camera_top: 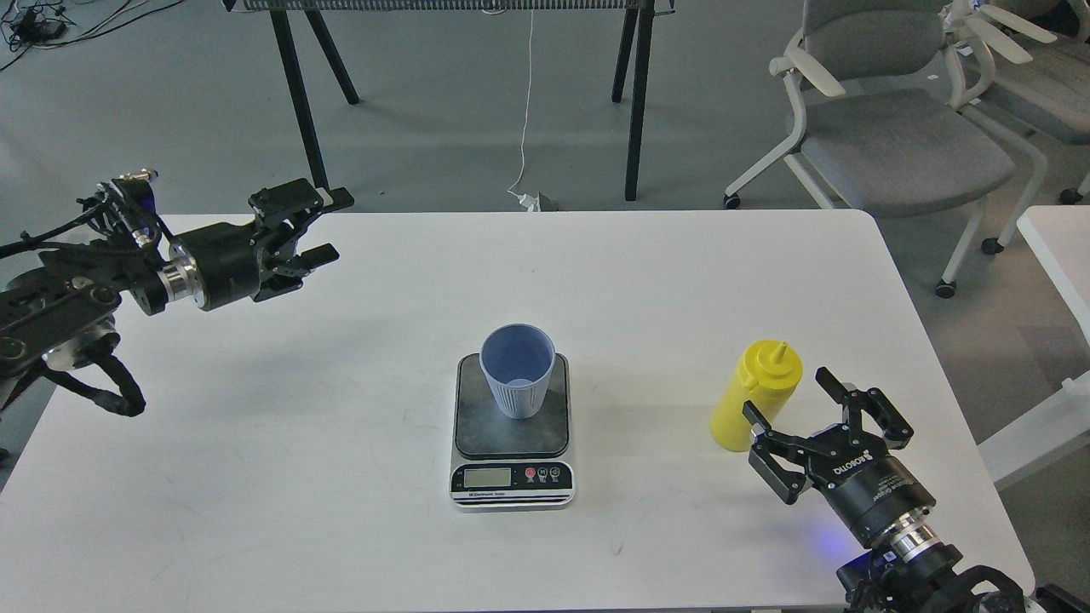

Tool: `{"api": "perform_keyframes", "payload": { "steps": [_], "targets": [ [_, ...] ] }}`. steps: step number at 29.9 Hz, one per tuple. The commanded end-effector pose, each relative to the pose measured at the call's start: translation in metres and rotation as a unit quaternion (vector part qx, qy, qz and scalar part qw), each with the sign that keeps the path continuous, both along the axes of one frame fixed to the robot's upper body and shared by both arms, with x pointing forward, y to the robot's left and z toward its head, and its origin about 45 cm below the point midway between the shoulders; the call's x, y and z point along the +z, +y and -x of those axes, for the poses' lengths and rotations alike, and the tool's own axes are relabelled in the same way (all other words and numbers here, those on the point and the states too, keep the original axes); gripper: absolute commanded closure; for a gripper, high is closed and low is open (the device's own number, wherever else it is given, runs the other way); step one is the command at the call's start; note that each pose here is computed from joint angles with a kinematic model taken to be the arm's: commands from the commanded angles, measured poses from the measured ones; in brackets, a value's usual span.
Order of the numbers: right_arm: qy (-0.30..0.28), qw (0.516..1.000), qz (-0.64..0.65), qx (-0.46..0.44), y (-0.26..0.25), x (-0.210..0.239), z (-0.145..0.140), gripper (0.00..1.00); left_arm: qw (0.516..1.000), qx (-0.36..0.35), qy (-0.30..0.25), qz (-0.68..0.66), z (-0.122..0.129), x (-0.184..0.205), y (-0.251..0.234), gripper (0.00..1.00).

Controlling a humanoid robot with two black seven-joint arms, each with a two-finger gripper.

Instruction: Pour seasoning into cup on scale with both arms

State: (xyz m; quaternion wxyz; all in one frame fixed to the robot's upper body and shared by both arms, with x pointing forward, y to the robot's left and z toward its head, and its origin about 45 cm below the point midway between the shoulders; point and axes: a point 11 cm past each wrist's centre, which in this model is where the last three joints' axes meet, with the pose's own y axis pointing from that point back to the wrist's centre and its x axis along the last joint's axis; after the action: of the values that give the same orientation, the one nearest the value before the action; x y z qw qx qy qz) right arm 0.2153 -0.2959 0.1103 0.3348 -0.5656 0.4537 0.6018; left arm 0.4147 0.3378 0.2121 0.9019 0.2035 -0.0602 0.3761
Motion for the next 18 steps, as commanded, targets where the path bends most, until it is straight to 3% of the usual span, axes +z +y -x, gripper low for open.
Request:
{"api": "perform_keyframes", "payload": {
  "steps": [1, 7, 10, 16, 18],
  "targets": [
    [0.012, 1.0, 0.003, 0.0, -0.007, 0.003, 0.019, 0.02, 1.0, 0.0, 0.0, 0.0, 0.0, 0.0, 0.0, 0.01],
    [0.06, 0.998, 0.027, 0.006, -0.026, 0.0, 0.064, 0.02, 1.0, 0.0, 0.0, 0.0, 0.0, 0.0, 0.0, 0.01],
    [0.064, 0.996, 0.055, -0.003, -0.05, 0.01, 0.071, 0.02, 1.0, 0.0, 0.0, 0.0, 0.0, 0.0, 0.0, 0.01],
    [-0.002, 0.99, 0.125, -0.069, -0.119, 0.05, 0.033, 0.02, 1.0, 0.0, -0.001, 0.0, 0.0, 0.0, 0.0, 0.01],
    [-0.04, 0.986, 0.141, -0.081, -0.132, 0.068, 0.008, 0.02, 1.0, 0.002, -0.001, -0.001, 0.0, 0.001, 0.002, 0.01]
  ]
}}
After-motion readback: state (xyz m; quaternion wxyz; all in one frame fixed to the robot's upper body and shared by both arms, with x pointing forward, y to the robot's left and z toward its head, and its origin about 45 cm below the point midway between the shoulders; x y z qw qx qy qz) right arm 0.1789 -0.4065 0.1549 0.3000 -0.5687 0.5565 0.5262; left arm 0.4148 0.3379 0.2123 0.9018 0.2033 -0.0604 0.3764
